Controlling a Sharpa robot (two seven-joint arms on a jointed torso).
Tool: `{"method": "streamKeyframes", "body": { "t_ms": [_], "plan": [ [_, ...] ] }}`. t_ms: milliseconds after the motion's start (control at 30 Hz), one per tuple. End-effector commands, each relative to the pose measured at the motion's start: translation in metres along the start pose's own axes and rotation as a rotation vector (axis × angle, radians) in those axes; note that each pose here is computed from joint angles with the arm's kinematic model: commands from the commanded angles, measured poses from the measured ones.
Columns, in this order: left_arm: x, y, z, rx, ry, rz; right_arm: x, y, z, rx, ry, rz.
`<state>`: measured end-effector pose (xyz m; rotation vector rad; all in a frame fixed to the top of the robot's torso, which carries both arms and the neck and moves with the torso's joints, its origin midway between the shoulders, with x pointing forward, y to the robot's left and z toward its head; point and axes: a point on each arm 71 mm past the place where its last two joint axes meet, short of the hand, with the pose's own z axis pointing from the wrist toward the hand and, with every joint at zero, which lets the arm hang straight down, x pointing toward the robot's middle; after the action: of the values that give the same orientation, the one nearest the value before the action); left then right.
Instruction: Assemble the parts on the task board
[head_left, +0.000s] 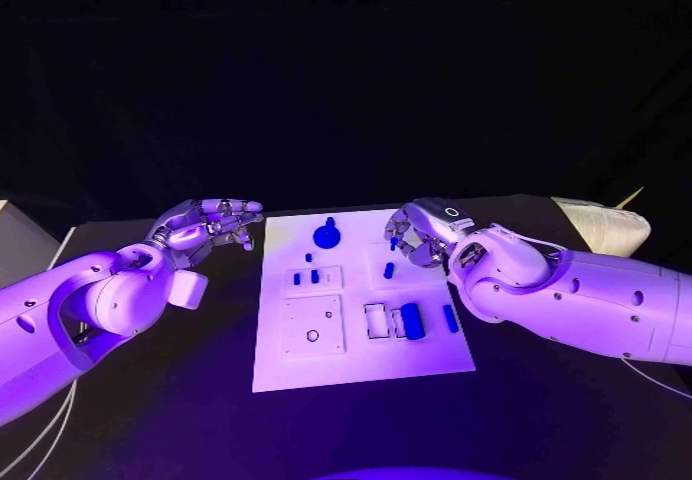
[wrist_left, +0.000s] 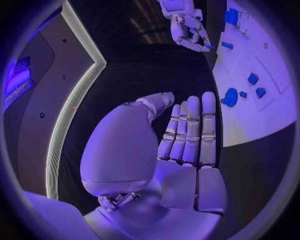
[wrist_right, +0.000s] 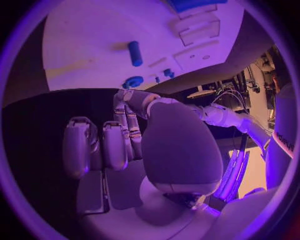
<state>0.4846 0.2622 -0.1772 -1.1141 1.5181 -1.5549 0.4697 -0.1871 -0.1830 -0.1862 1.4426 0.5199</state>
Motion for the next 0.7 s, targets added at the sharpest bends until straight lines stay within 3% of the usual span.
{"method": "streamKeyframes", "body": {
  "t_ms": [33,333,700],
  "plan": [
    [0.0021,-0.0003,0.0011,0.008,0.003,-0.008,0.000,0.017,-0.004,-0.052,-0.023,0.060],
    [0.0037,0.0006,0.0019,0.009,0.004,-0.013,0.019,0.060,-0.012,-0.154,-0.003,0.127],
    [0.0055,0.0004,0.0016,0.010,0.007,-0.015,0.051,0.080,-0.018,-0.189,0.014,0.125]
  ]
}}
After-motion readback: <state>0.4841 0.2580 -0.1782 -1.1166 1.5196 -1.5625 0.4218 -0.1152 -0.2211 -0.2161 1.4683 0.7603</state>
